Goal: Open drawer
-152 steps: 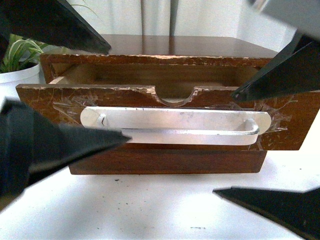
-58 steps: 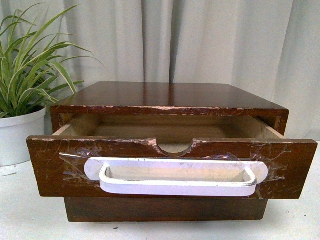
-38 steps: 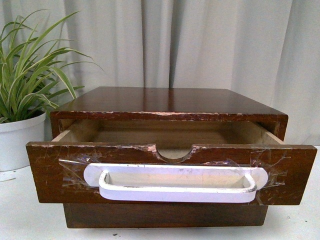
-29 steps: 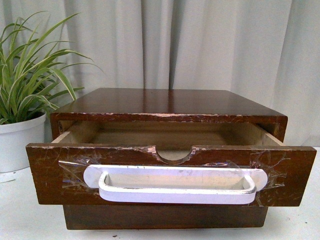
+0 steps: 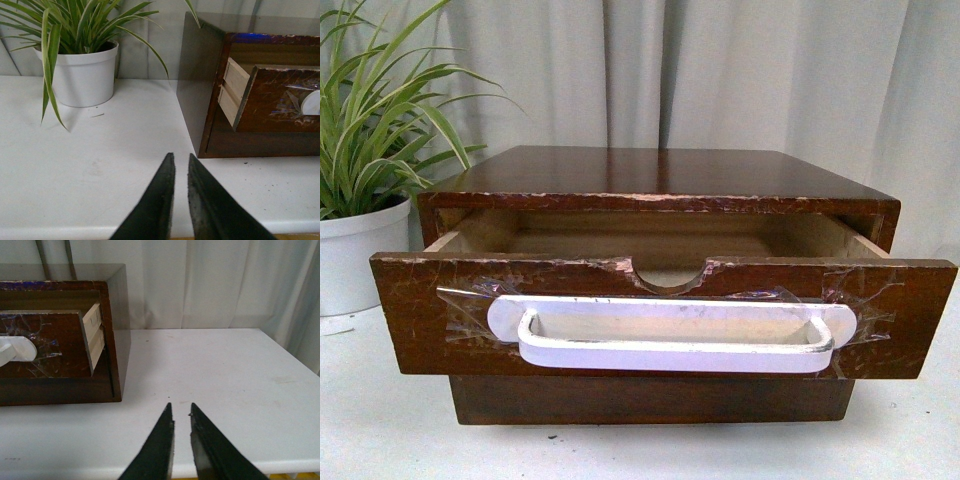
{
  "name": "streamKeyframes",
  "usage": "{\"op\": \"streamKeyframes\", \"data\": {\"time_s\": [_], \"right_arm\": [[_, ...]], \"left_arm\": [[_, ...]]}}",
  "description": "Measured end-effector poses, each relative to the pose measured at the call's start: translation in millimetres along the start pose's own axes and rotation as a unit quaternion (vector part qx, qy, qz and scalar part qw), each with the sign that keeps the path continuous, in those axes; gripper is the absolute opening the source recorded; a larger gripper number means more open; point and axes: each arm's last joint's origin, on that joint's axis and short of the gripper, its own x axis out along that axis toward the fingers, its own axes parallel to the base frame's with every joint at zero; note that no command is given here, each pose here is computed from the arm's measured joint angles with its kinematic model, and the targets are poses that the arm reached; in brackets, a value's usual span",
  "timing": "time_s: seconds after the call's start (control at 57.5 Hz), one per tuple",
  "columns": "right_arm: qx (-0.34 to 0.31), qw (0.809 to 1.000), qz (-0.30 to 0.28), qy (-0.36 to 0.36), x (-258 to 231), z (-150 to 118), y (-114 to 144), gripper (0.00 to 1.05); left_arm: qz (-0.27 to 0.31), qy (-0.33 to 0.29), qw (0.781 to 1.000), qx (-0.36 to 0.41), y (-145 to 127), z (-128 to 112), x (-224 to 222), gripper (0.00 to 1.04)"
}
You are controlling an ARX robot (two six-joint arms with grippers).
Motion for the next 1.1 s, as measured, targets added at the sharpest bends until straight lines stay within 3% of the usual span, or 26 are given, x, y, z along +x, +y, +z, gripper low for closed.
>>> {"op": "streamKeyframes", "data": {"time_s": [0.435,0.504,1.096], "right_arm": [[0.0,1.0,0.0,0.0,0.0,0.0,0.0,0.87],[0.001,1.0,0.0,0.0,0.0,0.0,0.0,0.98],[0.001,1.0,0.0,0.0,0.0,0.0,0.0,0.96]], "left_arm": [[0.0,0.0,1.0,0.0,0.0,0.0,0.0,0.96],[0.0,0.0,1.0,0.0,0.0,0.0,0.0,1.0],[0.0,0.0,1.0,0.0,0.0,0.0,0.0,0.98]]}}
